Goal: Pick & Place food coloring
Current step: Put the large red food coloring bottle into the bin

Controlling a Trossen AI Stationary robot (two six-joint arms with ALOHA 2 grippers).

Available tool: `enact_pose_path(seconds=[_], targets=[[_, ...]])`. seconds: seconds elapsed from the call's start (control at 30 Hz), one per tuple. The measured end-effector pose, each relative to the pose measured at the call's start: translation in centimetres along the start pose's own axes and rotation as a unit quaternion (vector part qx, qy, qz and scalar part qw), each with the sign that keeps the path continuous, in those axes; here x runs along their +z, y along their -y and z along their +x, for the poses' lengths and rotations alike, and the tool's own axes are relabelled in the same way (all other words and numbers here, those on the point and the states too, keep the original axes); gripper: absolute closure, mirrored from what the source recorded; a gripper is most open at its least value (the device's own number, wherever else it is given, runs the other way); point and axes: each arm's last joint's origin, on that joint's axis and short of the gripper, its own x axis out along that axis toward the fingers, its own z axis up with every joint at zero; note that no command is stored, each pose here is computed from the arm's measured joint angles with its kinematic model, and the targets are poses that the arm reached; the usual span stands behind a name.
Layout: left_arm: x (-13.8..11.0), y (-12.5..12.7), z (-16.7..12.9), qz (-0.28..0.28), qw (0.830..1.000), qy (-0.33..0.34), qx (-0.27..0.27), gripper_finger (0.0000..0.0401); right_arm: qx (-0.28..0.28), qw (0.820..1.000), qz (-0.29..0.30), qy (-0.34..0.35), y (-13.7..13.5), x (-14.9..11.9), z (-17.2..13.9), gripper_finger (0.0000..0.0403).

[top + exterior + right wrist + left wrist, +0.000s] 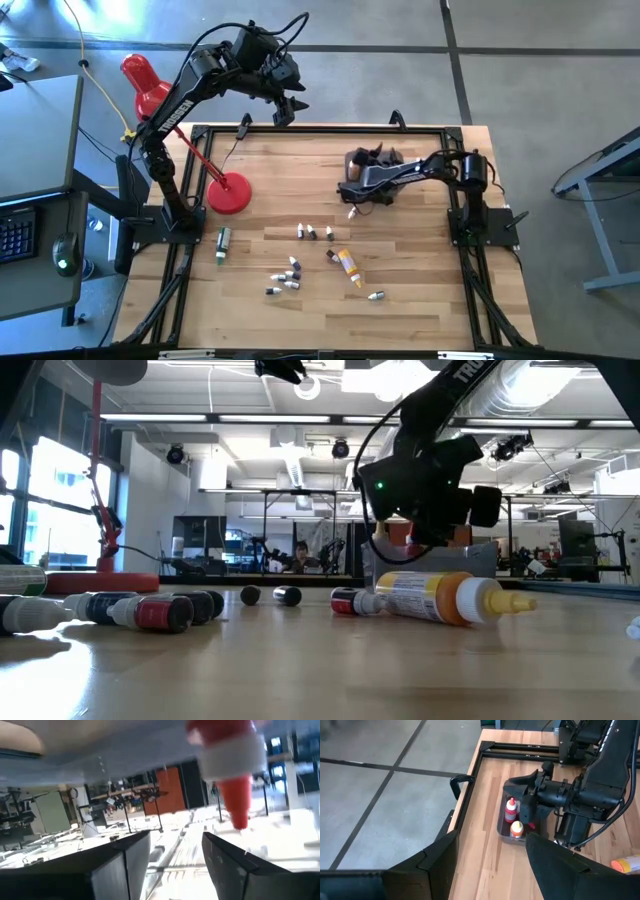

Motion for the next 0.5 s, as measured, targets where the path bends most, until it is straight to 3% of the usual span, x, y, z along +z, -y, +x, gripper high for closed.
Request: enact_pose_path(seconds=[0.27, 0.37, 0.43, 0.5], targets=[[0.0, 0.0, 0.0, 0.0, 1.0, 0.0, 0.0, 0.0176, -0.013, 0.999, 0.032, -0.025, 0.8, -1.6, -0.4, 0.0231], [0.0, 0.0, 0.0, -0.002, 1.0, -0.001, 0.0, 0.0176, -0.009, 0.997, 0.071, -0.016, 1.4, -2.8, -1.0, 0.0231], [-0.1, 0.0, 0.0, -0.002, 1.0, -0.003, -0.001, 0.0176, 0.027, 0.993, 0.116, 0.023, 1.8, -3.6, -1.9, 0.0231], [-0.1, 0.0, 0.0, -0.003, 1.0, -0.004, -0.001, 0.0176, 0.105, 0.975, 0.173, 0.088, 2.2, -4.7, -2.9, 0.0231]])
